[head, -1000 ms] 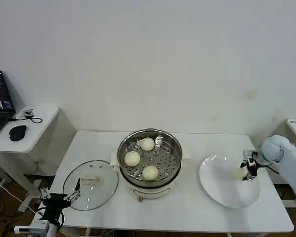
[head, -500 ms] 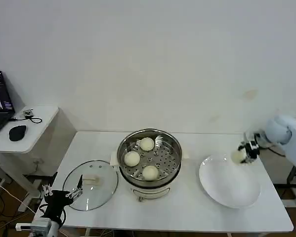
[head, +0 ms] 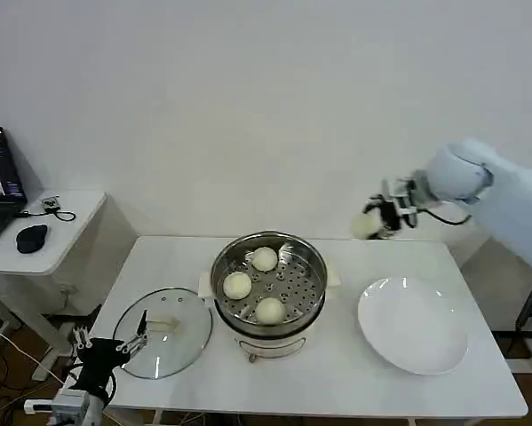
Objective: Take steamed baozi put them in steamer then cover it.
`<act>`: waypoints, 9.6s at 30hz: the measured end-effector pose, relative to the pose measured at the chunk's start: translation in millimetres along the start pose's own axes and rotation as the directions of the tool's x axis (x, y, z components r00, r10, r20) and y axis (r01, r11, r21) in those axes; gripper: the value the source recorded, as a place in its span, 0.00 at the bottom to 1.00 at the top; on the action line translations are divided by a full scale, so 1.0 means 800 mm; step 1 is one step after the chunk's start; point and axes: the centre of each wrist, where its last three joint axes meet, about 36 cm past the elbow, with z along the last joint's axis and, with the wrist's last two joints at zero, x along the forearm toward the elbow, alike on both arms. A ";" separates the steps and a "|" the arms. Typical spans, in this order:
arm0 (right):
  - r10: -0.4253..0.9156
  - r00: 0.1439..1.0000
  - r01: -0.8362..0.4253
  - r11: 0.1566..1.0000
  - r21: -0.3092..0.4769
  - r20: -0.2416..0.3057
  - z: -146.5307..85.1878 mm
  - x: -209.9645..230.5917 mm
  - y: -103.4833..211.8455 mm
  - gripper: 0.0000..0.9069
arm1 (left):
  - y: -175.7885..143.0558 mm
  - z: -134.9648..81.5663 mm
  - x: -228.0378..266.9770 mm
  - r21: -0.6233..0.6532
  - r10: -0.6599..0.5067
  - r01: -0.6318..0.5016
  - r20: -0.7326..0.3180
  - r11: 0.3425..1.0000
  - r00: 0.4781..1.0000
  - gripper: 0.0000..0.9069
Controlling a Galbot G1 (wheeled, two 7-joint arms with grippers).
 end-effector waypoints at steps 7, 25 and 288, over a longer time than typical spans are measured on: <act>-0.039 0.997 0.040 0.999 -0.029 0.061 -0.085 -0.032 -0.004 0.72 | 0.002 0.000 0.000 -0.001 -0.009 0.009 0.002 1.000 1.000 1.00; -0.192 0.981 0.192 0.974 -0.122 0.007 -0.112 -0.148 0.042 0.72 | 0.005 0.011 -0.006 0.002 -0.016 0.016 -0.007 1.000 1.000 1.00; 0.779 0.620 -0.329 0.145 -0.933 -0.098 0.027 -0.158 0.596 1.00 | -0.328 -0.106 -0.181 -0.952 0.132 0.082 0.125 0.295 0.983 0.00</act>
